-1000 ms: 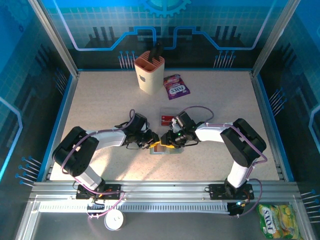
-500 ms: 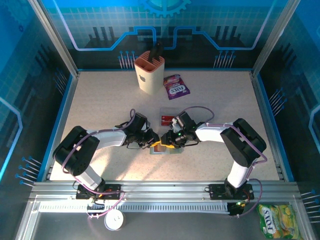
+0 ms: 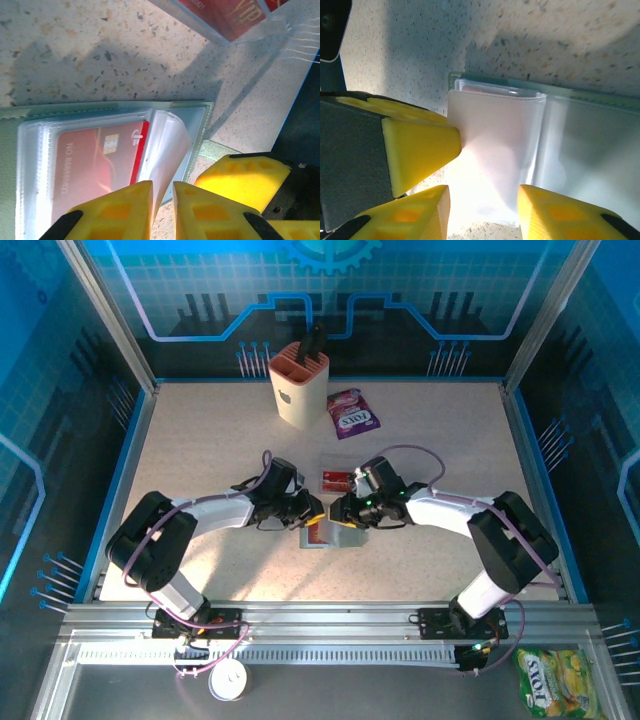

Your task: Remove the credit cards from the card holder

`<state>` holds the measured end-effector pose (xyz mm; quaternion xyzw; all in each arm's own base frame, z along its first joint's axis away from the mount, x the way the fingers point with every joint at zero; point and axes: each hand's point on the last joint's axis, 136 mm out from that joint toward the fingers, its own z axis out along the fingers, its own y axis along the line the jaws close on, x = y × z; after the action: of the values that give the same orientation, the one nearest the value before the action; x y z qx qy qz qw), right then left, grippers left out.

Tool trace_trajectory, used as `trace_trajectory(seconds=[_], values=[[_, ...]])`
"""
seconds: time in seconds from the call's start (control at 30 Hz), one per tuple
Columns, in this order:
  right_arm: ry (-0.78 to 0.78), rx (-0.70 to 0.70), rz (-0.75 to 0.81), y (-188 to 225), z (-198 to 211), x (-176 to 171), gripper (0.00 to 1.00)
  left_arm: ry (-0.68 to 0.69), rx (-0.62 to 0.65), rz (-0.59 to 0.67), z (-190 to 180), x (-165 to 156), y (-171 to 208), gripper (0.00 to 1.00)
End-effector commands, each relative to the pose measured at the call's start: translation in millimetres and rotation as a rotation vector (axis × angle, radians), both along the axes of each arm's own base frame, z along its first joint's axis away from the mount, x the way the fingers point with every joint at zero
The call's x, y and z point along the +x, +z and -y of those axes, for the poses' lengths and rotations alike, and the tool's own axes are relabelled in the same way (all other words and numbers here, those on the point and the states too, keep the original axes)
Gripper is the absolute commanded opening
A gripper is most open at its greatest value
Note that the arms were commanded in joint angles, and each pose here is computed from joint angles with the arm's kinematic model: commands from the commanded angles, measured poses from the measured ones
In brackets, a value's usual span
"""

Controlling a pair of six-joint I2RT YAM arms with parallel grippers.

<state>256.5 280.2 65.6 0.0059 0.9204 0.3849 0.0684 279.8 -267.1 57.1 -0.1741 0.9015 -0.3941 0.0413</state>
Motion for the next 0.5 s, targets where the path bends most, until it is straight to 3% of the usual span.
trace_trajectory(seconds=[0.0,0.47], values=[[-0.025,-0.035,0.007,-2,17,-1,0.42,-0.022,-0.019,-0.008,7,-1,10,0.19],[-0.089,-0.014,0.029,-1,41,1,0.42,-0.069,-0.009,-0.031,34,-1,6,0.19]])
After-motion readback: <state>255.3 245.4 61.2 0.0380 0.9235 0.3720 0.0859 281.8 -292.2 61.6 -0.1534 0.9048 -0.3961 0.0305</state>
